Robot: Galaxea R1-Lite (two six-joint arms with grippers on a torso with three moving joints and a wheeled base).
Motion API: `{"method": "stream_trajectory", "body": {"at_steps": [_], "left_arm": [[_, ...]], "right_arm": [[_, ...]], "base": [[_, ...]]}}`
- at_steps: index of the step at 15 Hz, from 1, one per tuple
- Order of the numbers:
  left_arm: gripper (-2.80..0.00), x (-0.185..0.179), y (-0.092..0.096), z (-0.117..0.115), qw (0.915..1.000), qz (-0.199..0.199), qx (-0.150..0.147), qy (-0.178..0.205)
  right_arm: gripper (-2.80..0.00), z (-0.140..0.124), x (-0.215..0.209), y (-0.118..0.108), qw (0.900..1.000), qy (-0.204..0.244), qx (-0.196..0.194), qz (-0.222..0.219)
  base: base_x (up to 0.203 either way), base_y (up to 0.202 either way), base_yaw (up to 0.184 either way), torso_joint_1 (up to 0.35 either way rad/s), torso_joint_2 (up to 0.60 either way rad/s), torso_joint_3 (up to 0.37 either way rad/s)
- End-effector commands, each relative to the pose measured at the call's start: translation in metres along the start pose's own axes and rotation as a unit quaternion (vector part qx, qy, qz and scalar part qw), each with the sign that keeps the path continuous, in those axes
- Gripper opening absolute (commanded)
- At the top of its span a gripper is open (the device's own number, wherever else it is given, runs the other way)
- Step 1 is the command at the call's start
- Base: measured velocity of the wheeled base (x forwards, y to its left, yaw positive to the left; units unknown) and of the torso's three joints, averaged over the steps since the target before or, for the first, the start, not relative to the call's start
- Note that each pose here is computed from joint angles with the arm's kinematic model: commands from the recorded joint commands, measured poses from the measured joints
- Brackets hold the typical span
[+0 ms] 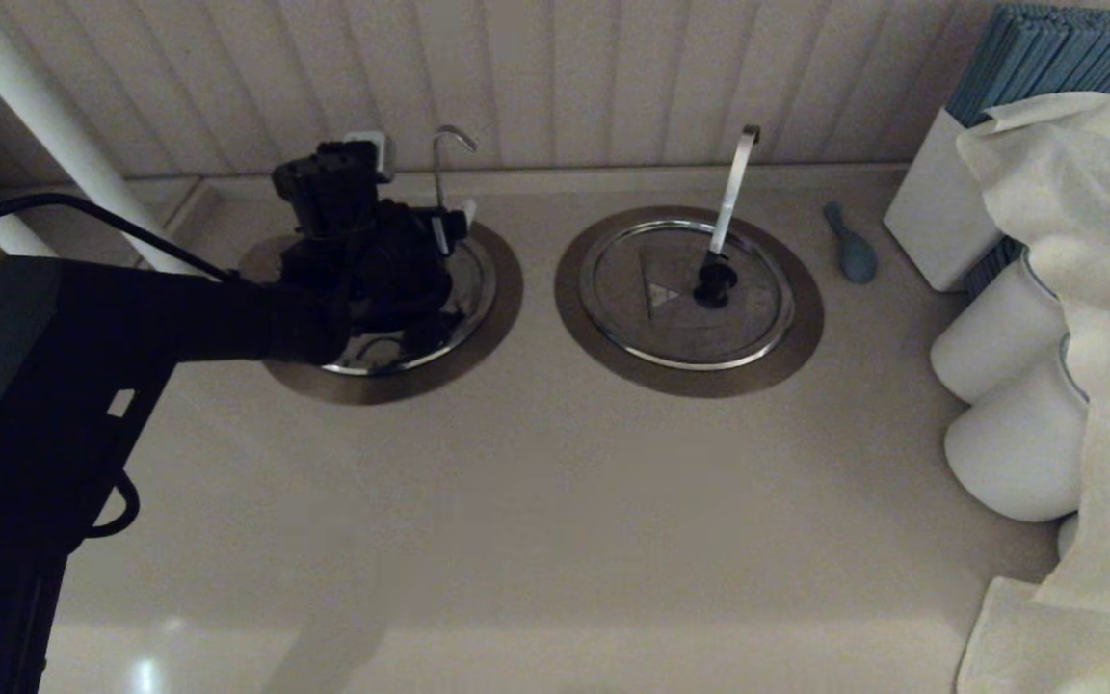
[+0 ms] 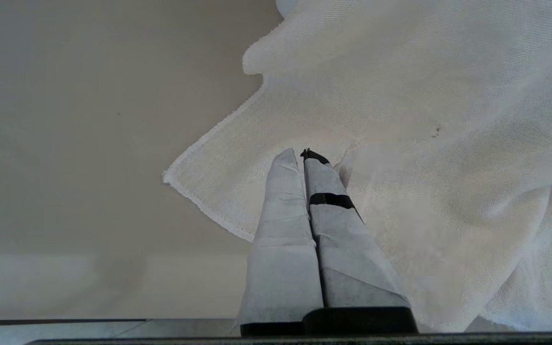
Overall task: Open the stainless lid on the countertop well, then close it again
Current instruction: Stir with a spoon
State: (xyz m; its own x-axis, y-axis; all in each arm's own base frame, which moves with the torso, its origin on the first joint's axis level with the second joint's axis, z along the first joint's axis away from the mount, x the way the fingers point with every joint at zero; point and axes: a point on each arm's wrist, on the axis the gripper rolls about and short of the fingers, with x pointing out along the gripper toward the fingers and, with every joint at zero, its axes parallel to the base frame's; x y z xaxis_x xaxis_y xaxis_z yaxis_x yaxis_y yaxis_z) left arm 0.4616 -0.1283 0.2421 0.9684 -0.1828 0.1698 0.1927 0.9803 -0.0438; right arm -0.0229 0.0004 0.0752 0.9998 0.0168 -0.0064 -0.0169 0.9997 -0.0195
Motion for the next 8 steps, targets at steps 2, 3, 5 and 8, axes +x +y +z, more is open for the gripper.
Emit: {"method": "stream_trajectory", "body": {"at_steps": [2,3,5,8], "left_arm": [[0.00,0.002,0.001,0.000,1.0000,0.007,-0.001,-0.004],[0.00,0.001,0.002,0.003,0.9999,0.008,-0.001,-0.008],[0.00,-0.001,0.009,0.012,0.9998,0.015,-0.001,-0.016],[0.00,-0.008,0.036,0.028,0.9990,0.037,0.004,-0.024]], "right_arm": [[-2.80,0.000,0.000,0.000,1.000,0.000,0.000,0.000],[-2.80,0.000,0.000,0.000,1.000,0.000,0.000,0.001],[-2.80,0.000,0.000,0.000,1.000,0.001,0.000,0.000],[-2.80,0.000,0.000,0.000,1.000,0.000,0.000,0.000]], "base": [[0.000,0.000,0.000,0.000,0.00,0.000],[0.000,0.000,0.000,0.000,0.00,0.000],[0.000,0.000,0.000,0.000,0.00,0.000],[0.000,0.000,0.000,0.000,0.00,0.000]]}}
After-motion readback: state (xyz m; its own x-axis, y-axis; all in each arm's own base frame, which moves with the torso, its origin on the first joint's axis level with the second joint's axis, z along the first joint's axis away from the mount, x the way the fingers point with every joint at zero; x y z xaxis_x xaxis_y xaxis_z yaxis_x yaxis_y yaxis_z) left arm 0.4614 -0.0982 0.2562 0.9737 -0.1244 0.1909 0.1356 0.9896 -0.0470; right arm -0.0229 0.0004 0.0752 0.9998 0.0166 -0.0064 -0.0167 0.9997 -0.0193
